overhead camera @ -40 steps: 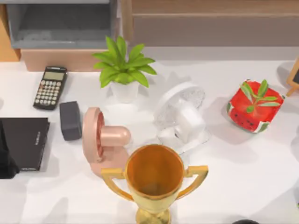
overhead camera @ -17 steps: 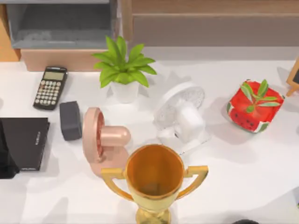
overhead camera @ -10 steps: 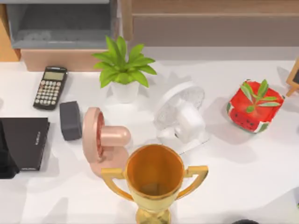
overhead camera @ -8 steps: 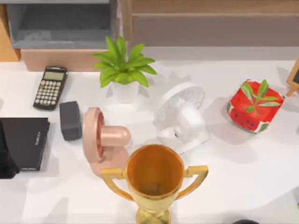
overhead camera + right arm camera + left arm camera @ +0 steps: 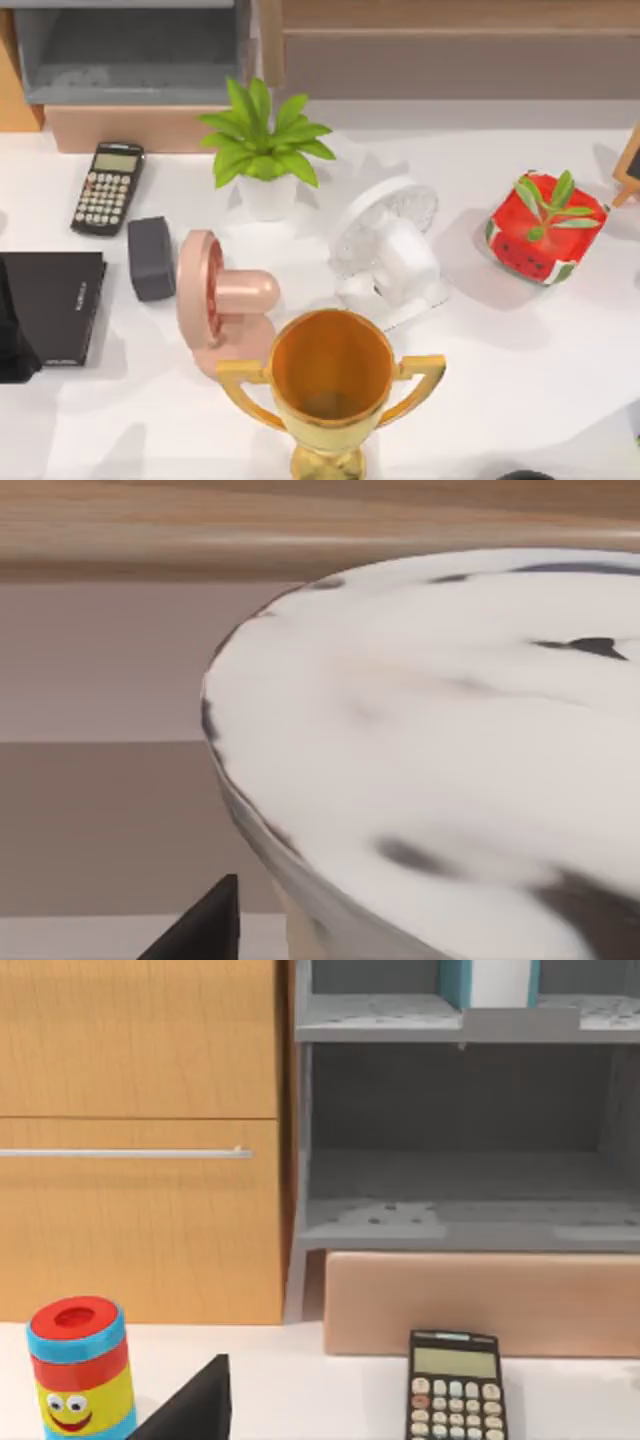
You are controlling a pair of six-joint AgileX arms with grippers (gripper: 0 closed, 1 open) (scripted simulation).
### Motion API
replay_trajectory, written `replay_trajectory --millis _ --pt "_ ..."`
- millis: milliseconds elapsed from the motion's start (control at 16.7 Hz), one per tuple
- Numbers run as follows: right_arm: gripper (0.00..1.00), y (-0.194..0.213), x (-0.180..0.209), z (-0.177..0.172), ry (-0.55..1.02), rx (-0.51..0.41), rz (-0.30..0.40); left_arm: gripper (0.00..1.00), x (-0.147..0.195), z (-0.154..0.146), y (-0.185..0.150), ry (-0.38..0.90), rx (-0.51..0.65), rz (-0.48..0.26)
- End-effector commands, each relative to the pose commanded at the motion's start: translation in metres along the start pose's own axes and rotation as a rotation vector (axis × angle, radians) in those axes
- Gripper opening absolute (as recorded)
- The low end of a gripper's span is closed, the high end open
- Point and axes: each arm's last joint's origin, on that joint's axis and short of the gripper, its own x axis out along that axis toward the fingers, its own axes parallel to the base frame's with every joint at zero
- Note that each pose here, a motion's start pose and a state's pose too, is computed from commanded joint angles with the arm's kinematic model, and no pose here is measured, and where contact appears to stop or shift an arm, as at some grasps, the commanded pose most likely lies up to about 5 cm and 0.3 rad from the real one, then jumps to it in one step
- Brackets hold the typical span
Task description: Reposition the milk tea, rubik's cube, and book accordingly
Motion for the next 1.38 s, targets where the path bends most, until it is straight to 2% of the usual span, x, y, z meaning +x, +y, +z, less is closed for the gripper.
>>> replay_trajectory --millis 180,420,600,840,1380 --pt "1.00 -0.005 -0.005 0.009 -0.009 0.015 -0.021 1.00 0.000 0.000 0.000 0.000 0.000 0.000" --pt "1.00 -0.028 -0.025 0.023 -0.019 0.064 -0.083 1.00 0.000 0.000 0.000 0.000 0.000 0.000" --pt "1.00 -0.022 -0.029 0.011 -0.001 0.060 -0.050 1.00 0.000 0.000 0.000 0.000 0.000 0.000" --pt "1.00 -0.002 -0.030 -0.003 0.003 0.007 -0.002 1.00 0.000 0.000 0.000 0.000 0.000 0.000" --pt "1.00 -0.011 -0.036 0.002 -0.002 0.012 -0.017 1.00 0.000 0.000 0.000 0.000 0.000 0.000"
